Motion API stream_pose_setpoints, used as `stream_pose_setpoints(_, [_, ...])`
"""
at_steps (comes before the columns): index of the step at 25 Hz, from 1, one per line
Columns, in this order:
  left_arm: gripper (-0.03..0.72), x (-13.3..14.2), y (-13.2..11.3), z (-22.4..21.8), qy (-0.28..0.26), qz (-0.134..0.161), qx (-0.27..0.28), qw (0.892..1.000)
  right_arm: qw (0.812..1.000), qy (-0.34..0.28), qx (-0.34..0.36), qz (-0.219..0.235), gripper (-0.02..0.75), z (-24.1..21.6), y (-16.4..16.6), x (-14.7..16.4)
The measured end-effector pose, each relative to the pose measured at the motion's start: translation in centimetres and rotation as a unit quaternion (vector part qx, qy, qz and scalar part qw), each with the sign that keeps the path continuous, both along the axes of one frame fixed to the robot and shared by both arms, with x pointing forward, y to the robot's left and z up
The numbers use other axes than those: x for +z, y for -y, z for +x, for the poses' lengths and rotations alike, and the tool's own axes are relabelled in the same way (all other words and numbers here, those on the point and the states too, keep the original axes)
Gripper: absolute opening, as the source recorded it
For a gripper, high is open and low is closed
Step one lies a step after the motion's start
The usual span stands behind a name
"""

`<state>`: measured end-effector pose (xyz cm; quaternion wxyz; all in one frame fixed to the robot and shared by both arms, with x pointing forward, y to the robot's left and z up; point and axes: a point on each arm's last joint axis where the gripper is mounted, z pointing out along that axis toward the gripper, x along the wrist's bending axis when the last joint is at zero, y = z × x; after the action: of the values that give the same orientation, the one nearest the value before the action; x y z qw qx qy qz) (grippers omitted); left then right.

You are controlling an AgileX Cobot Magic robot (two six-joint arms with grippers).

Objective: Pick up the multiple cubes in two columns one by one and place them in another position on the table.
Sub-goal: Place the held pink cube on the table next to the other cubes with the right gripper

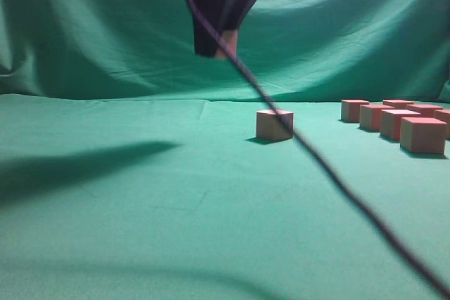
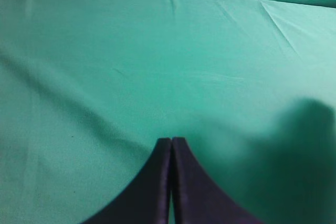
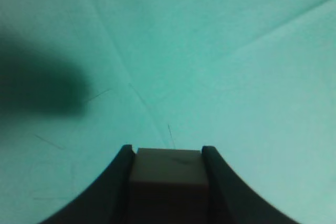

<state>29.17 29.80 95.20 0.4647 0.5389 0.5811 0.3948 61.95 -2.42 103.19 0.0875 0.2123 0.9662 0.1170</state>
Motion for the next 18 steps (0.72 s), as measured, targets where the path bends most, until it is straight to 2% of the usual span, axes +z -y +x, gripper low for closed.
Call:
stream_pose_setpoints(4, [0.000, 0.0, 0.0, 0.0, 0.000, 0.000, 0.000, 1.000, 0.997, -0.004, 0.078, -0.029, 0.262, 0.6, -0.8, -2.4])
stream_pose_setpoints(8, [0.000, 0.0, 0.0, 0.0, 0.000, 0.000, 0.000, 1.000, 0.988, 0.004, 0.140, -0.057, 0.262, 0.9, -0.8, -3.5])
stream_pose_setpoints(18, [0.000, 0.0, 0.0, 0.0, 0.000, 0.000, 0.000, 1.000, 0.988, -0.002, 0.142, -0.066, 0.262, 2.2, -0.1, -5.6])
